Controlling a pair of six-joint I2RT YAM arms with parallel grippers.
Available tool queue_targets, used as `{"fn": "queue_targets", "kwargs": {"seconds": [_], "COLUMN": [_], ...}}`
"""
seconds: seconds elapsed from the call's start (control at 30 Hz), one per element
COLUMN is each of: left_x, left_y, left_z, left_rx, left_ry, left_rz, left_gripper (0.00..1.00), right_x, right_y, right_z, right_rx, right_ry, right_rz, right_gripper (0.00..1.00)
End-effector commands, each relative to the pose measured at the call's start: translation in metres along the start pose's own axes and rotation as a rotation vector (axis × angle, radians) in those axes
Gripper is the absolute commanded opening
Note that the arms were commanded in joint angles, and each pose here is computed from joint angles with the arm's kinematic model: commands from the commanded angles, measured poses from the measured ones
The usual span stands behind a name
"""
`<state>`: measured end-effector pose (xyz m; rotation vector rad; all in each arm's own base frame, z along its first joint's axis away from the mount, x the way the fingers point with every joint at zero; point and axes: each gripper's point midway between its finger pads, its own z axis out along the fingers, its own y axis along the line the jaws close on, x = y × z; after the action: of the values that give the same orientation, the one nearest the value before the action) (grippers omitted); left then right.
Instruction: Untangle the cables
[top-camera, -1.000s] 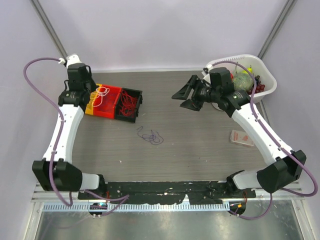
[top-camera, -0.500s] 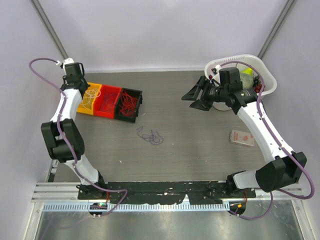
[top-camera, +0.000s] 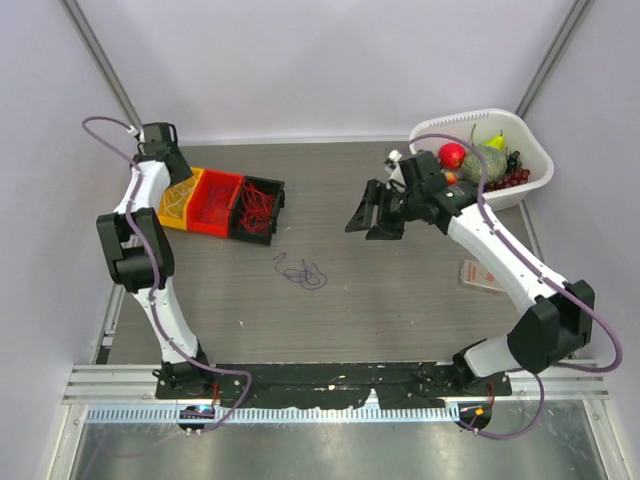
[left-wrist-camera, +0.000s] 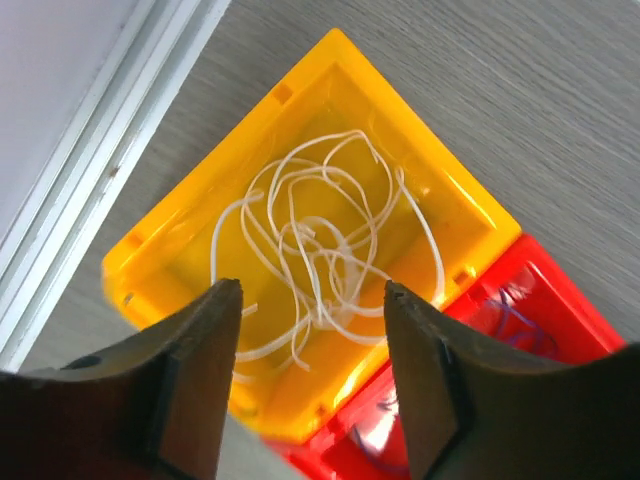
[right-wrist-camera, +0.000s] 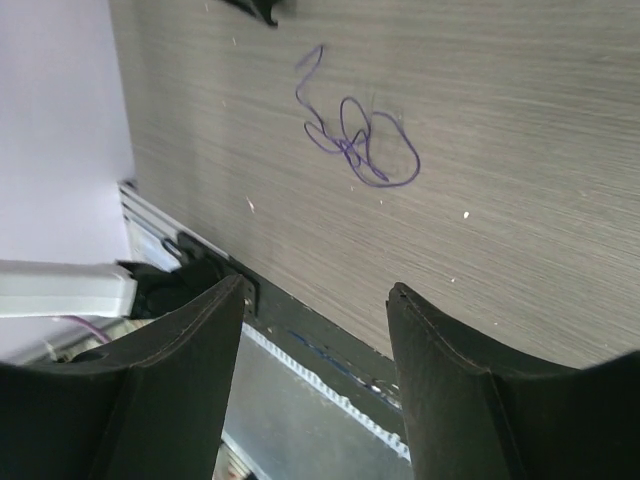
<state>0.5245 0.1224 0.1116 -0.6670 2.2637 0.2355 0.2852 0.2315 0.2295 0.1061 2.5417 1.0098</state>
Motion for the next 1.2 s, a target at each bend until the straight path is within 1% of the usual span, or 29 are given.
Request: {"fn": "queue_targets", "kwargs": {"seconds": [0.0,0.03,0.07,0.1,0.17,0.2,0.23,0.27,0.3,0.37,0.43,0.5,0.57,0.63,0.67,0.7,0.73,0.8,0.83,0.87,0.93,1.03,1.07,1.1,1.17], "left_x": [-0.041,-0.038,-0.033,-0.027,-0.012,0.001,0.015,0.038,0.054,0.087,0.119,0.150,0.171,0.192,0.200,0.214,0.224,0.238,0.243,0.246,0.248,0.256,0.258,0.262,0.264], "left_y": [0.012,0.012,0.011,0.011,0.000,-0.010,-0.016,-0.029,-0.037,-0.049,-0.067,-0.077,-0.080,-0.084,-0.085,-0.085,-0.086,-0.088,-0.092,-0.093,-0.098,-0.112,-0.117,-0.119,-0.124], "left_z": [-0.091,-0.107,-0.120,-0.137,-0.174,-0.188,-0.200,-0.213,-0.227,-0.250,-0.275,-0.298,-0.317,-0.329,-0.330,-0.326,-0.323,-0.317,-0.313,-0.308,-0.292,-0.269,-0.262,-0.252,-0.239], "left_rx": [-0.004,0.013,0.030,0.045,0.102,0.137,0.158,0.198,0.244,0.345,0.529,0.670,0.771,0.863,0.884,0.884,0.887,0.863,0.846,0.817,0.734,0.638,0.606,0.570,0.513], "left_ry": [-0.100,-0.103,-0.101,-0.102,-0.107,-0.108,-0.098,-0.075,-0.061,-0.019,0.042,0.109,0.146,0.166,0.186,0.231,0.274,0.345,0.362,0.367,0.342,0.354,0.359,0.369,0.363], "left_rz": [-0.130,-0.152,-0.165,-0.178,-0.152,-0.110,-0.065,0.001,0.061,0.122,0.139,0.124,0.084,0.060,0.045,0.024,0.016,0.020,0.034,0.056,0.102,0.204,0.236,0.259,0.311], "left_gripper": [0.66,0.70,0.81,0.86,0.87,0.87,0.85,0.82,0.80,0.75,0.64,0.59,0.59,0.63,0.66,0.68,0.68,0.68,0.67,0.66,0.64,0.59,0.58,0.57,0.57], "right_x": [0.031,0.034,0.046,0.050,0.070,0.076,0.083,0.087,0.095,0.097,0.093,0.088,0.082,0.076,0.075,0.067,0.067,0.060,0.060,0.054,0.046,0.043,0.047,0.045,0.042], "right_y": [0.002,0.001,0.000,0.003,0.002,-0.002,-0.001,-0.002,-0.007,-0.017,-0.023,-0.021,-0.017,-0.014,-0.021,-0.017,-0.030,-0.034,-0.038,-0.043,-0.052,-0.054,-0.045,-0.034,-0.030], "right_z": [0.035,0.042,0.054,0.061,0.082,0.088,0.099,0.106,0.117,0.133,0.147,0.159,0.170,0.179,0.184,0.185,0.185,0.182,0.180,0.178,0.175,0.177,0.176,0.174,0.167], "right_rx": [0.029,0.029,0.030,0.014,0.026,0.040,0.042,0.033,0.056,0.090,0.110,0.107,0.101,0.104,0.137,0.146,0.216,0.264,0.283,0.319,0.376,0.390,0.351,0.316,0.298], "right_ry": [0.085,0.094,0.133,0.135,0.181,0.189,0.201,0.205,0.224,0.230,0.220,0.206,0.191,0.182,0.182,0.163,0.160,0.127,0.115,0.080,0.030,0.024,0.043,0.027,0.005], "right_rz": [-0.155,-0.174,-0.192,-0.213,-0.255,-0.276,-0.303,-0.336,-0.351,-0.365,-0.368,-0.377,-0.379,-0.378,-0.374,-0.366,-0.354,-0.334,-0.311,-0.305,-0.302,-0.306,-0.314,-0.323,-0.324], "right_gripper": [0.64,0.64,0.64,0.64,0.64,0.64,0.64,0.64,0.64,0.64,0.64,0.61,0.56,0.50,0.49,0.49,0.49,0.48,0.46,0.44,0.38,0.37,0.37,0.38,0.41]}}
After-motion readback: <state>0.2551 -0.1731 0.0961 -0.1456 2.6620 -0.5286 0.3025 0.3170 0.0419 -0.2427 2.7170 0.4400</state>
